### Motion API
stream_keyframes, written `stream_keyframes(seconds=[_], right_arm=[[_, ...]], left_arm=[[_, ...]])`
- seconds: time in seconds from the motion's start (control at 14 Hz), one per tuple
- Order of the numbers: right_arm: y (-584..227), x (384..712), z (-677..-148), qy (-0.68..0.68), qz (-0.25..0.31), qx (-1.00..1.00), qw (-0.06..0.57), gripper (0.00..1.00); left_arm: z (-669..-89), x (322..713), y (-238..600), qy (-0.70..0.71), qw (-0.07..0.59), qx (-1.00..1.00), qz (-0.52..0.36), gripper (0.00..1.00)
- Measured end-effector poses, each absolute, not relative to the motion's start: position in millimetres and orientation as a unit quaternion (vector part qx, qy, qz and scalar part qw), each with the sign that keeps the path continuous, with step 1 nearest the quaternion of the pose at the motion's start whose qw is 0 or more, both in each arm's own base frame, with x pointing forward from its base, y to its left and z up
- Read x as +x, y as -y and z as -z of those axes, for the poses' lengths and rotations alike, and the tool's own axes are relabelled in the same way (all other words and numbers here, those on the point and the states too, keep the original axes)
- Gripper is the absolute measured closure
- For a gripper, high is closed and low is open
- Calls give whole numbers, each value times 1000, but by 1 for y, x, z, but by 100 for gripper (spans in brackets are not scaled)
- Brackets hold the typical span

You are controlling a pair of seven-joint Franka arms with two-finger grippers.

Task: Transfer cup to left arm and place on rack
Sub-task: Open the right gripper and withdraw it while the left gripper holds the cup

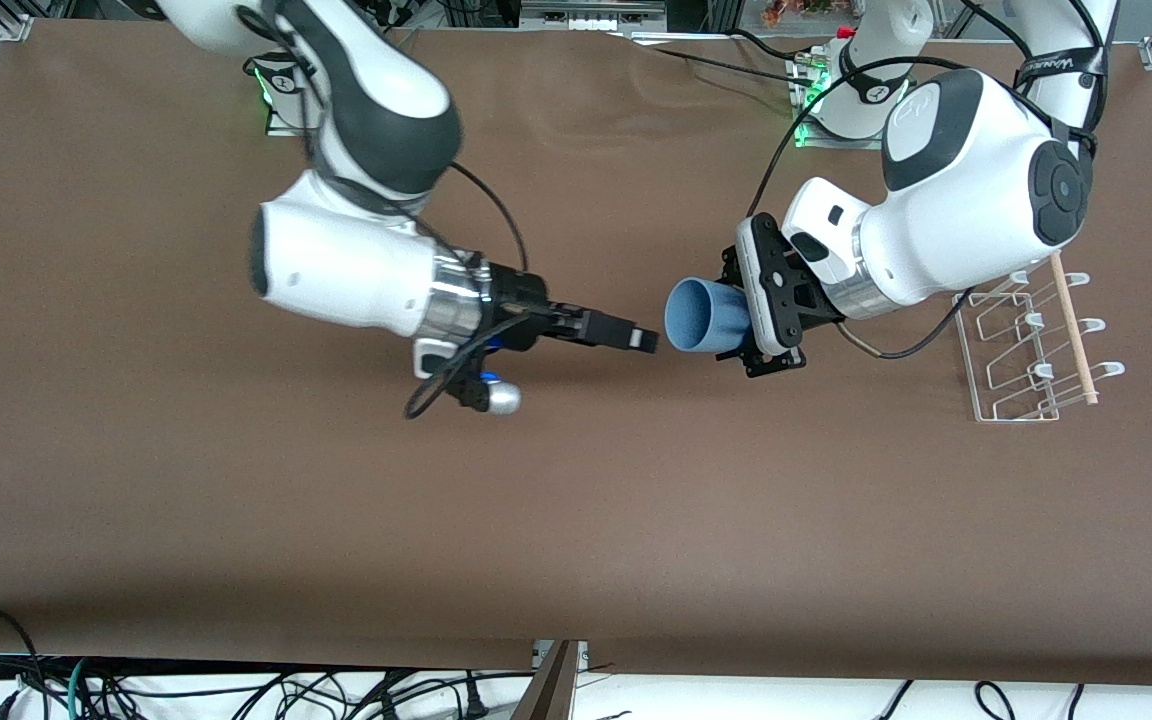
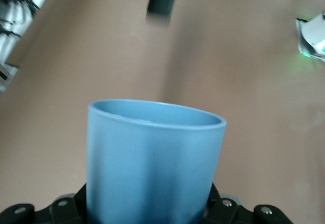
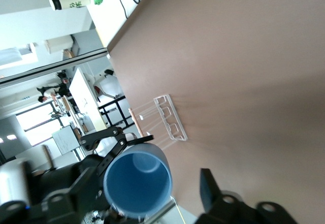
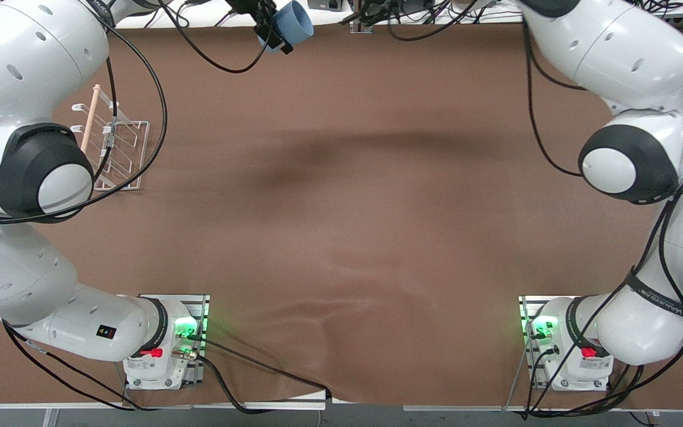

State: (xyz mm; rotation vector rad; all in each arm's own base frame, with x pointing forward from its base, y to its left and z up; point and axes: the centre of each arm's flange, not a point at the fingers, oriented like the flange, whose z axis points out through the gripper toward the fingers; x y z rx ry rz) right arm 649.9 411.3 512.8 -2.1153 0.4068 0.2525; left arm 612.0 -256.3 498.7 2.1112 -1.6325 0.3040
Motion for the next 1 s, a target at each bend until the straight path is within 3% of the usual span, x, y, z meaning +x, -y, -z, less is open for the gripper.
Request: stream_keyframes(seconds=[0.07, 0.29, 0.71, 1.0], right_arm=[[-385, 658, -517, -155, -111, -869, 456, 0], [-305, 677, -514, -105, -103, -909, 390, 0], [-190, 692, -504, -78, -68, -971, 218, 0], [-127, 682, -507, -82, -33, -994, 72, 0]], left_arm=[[-494, 612, 247, 597, 214, 768, -88, 20], [-479, 605, 220, 595, 160, 788, 5, 22], [-451, 598, 170, 576, -38, 794, 189, 22], [-418, 595, 127, 518, -168, 766, 343, 22]])
